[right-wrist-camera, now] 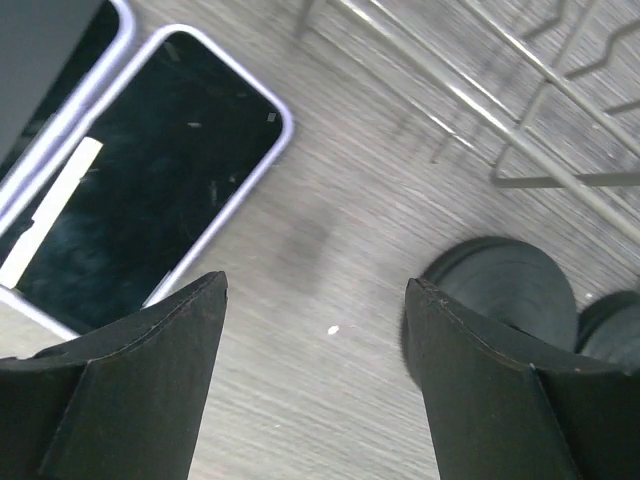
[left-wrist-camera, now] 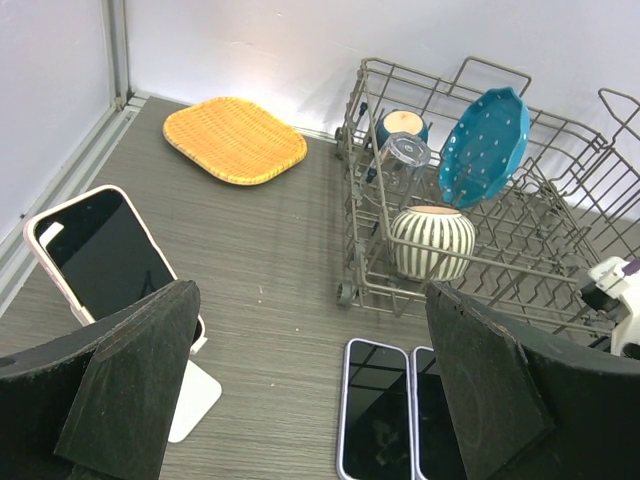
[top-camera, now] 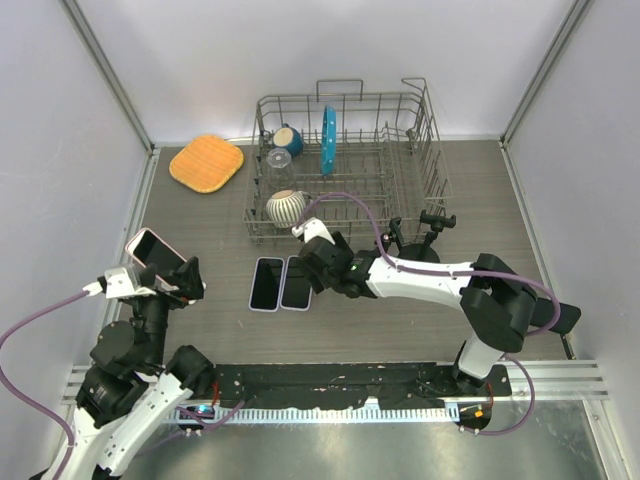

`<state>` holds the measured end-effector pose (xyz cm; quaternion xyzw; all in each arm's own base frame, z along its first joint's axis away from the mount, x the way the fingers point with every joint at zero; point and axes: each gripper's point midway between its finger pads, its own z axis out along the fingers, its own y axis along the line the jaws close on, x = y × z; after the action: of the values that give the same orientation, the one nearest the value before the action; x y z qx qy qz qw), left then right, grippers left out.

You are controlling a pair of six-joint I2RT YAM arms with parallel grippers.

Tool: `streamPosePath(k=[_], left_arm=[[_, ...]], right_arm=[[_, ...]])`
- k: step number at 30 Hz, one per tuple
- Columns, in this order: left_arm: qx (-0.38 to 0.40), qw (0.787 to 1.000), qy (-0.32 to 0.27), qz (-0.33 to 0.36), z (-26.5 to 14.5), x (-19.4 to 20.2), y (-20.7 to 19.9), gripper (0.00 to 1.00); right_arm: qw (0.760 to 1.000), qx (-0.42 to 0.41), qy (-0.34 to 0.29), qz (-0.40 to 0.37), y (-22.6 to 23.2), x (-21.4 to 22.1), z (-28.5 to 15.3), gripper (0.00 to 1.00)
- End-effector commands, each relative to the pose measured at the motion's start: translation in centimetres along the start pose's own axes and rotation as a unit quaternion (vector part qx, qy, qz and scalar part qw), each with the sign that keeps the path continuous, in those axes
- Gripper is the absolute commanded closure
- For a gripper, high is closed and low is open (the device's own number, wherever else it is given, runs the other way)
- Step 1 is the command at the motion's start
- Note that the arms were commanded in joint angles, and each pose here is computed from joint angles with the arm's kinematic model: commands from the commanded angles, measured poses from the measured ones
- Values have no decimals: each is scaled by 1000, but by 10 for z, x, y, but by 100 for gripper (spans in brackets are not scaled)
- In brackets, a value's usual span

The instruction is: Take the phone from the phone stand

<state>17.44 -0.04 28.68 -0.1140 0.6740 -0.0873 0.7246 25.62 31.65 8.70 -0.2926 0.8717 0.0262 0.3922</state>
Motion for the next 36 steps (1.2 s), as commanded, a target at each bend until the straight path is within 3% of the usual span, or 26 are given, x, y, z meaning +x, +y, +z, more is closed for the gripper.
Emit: streamPosePath(k=[1,14,36], left_arm=[[3,1000,-7,3,3,-3,-3,0],[1,1000,-5,9,4,-2,-3,0],[-1,1000,-7,10,4,-2,-2,0]], right_arm=[[998,53,1,-16,-20,5,11,23],[998,64,2,-29,-14,16,40,24],[996,-31,-28,-83,28,12,40,24]])
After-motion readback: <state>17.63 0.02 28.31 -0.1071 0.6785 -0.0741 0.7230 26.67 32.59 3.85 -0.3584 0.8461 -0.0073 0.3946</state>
